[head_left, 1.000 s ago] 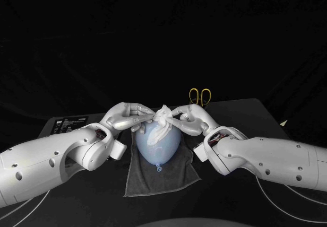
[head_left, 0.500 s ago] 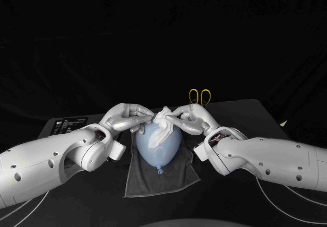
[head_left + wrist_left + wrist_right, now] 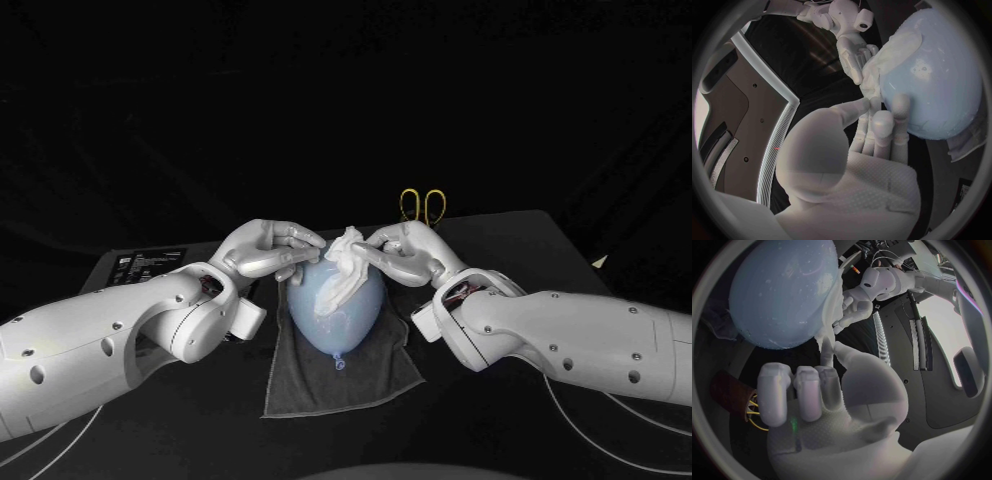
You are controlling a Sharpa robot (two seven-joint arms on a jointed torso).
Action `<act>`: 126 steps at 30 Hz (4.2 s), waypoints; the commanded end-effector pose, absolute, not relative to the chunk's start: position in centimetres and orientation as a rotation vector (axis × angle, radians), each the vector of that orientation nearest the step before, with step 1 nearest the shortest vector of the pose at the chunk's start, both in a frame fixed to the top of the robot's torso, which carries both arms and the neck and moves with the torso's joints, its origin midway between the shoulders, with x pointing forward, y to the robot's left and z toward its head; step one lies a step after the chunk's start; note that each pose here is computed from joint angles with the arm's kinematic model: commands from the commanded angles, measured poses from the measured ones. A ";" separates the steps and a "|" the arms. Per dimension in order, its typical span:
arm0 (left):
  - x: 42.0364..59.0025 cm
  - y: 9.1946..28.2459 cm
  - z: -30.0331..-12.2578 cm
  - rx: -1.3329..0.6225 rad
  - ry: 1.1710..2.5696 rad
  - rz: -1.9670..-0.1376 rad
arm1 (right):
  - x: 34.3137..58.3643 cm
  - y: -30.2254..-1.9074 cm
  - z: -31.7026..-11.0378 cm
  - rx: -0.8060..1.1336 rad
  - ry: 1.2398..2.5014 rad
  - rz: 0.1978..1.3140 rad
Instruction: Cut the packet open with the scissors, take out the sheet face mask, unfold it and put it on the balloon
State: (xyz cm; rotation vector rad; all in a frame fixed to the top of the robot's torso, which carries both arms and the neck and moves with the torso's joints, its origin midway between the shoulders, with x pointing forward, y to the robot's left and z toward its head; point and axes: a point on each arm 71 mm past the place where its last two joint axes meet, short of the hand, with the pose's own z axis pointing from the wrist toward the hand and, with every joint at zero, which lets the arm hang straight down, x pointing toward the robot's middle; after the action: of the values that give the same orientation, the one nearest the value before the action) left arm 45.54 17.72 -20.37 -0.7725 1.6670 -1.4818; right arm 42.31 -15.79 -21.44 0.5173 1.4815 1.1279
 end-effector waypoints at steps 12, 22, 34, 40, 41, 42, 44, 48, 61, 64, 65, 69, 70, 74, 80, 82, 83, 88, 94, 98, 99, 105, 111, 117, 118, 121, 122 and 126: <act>45.5 17.6 -20.3 -0.770 1.677 -1.501 | 42.1 -15.5 -21.2 0.518 1.471 1.210; 45.5 17.6 -20.3 -0.770 1.677 -1.502 | 42.2 -15.6 -21.3 0.564 1.474 1.251; 45.5 17.7 -20.3 -0.770 1.677 -1.501 | 42.3 -15.6 -21.4 0.582 1.486 1.264; 45.5 17.7 -20.4 -0.772 1.677 -1.497 | 42.3 -15.7 -21.5 0.593 1.477 1.250; 45.5 17.8 -20.4 -0.772 1.677 -1.497 | 42.4 -15.8 -21.5 0.594 1.475 1.245; 45.5 17.8 -20.4 -0.773 1.677 -1.496 | 42.4 -15.8 -21.5 0.594 1.474 1.242; 45.5 17.8 -20.4 -0.773 1.677 -1.496 | 42.4 -15.8 -21.5 0.594 1.471 1.235; 45.5 17.8 -20.4 -0.773 1.679 -1.496 | 42.4 -16.0 -21.4 0.593 1.459 1.210; 45.5 17.6 -20.4 -0.772 1.687 -1.500 | 42.8 -16.7 -21.4 0.601 1.406 1.098; 45.5 17.6 -20.4 -0.772 1.687 -1.500 | 42.9 -16.9 -21.4 0.599 1.411 1.089; 45.5 17.6 -20.4 -0.772 1.687 -1.500 | 42.9 -16.9 -21.4 0.595 1.412 1.089; 45.5 17.6 -20.4 -0.772 1.688 -1.500 | 42.8 -16.8 -21.4 0.573 1.420 1.110; 45.5 17.6 -20.4 -0.772 1.688 -1.500 | 42.7 -16.7 -21.4 0.567 1.425 1.118; 45.5 17.6 -20.4 -0.772 1.689 -1.501 | 42.6 -16.4 -21.4 0.543 1.460 1.156; 45.5 17.5 -20.4 -0.771 1.690 -1.502 | 42.3 -15.9 -21.6 0.511 1.513 1.209; 45.5 17.5 -20.4 -0.771 1.691 -1.502 | 42.3 -15.9 -21.6 0.504 1.529 1.226; 45.5 17.5 -20.4 -0.771 1.691 -1.502 | 42.2 -15.8 -21.6 0.503 1.535 1.233; 45.5 17.5 -20.4 -0.771 1.691 -1.503 | 42.1 -15.7 -21.8 0.500 1.571 1.271; 45.5 17.5 -20.4 -0.772 1.690 -1.502 | 42.1 -15.7 -21.8 0.527 1.579 1.307; 45.5 17.6 -20.4 -0.773 1.689 -1.501 | 42.1 -15.8 -21.7 0.562 1.567 1.331; 45.5 17.6 -20.5 -0.773 1.689 -1.501 | 42.1 -15.9 -21.7 0.572 1.564 1.337; 45.6 17.6 -20.5 -0.775 1.688 -1.498 | 42.2 -16.1 -21.8 0.632 1.552 1.354; 45.5 17.7 -20.5 -0.775 1.687 -1.498 | 42.3 -16.3 -21.8 0.669 1.541 1.345; 45.5 17.7 -20.5 -0.776 1.687 -1.497 | 42.4 -16.6 -21.9 0.696 1.531 1.332; 45.5 17.7 -20.5 -0.776 1.687 -1.497 | 42.4 -16.6 -21.9 0.700 1.530 1.330; 45.5 17.7 -20.5 -0.777 1.687 -1.497 | 42.5 -16.8 -21.9 0.720 1.525 1.324; 45.5 17.8 -20.5 -0.777 1.687 -1.497 | 42.5 -16.8 -21.9 0.724 1.524 1.324; 45.5 17.8 -20.5 -0.779 1.687 -1.497 | 42.5 -16.9 -22.0 0.740 1.521 1.324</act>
State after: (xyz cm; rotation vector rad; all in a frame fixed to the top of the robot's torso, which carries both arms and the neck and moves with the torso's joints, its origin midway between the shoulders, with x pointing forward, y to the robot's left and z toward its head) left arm 45.60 17.94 -20.54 -0.7797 1.6852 -1.4781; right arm 42.52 -16.82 -22.06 0.7166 1.5383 1.3113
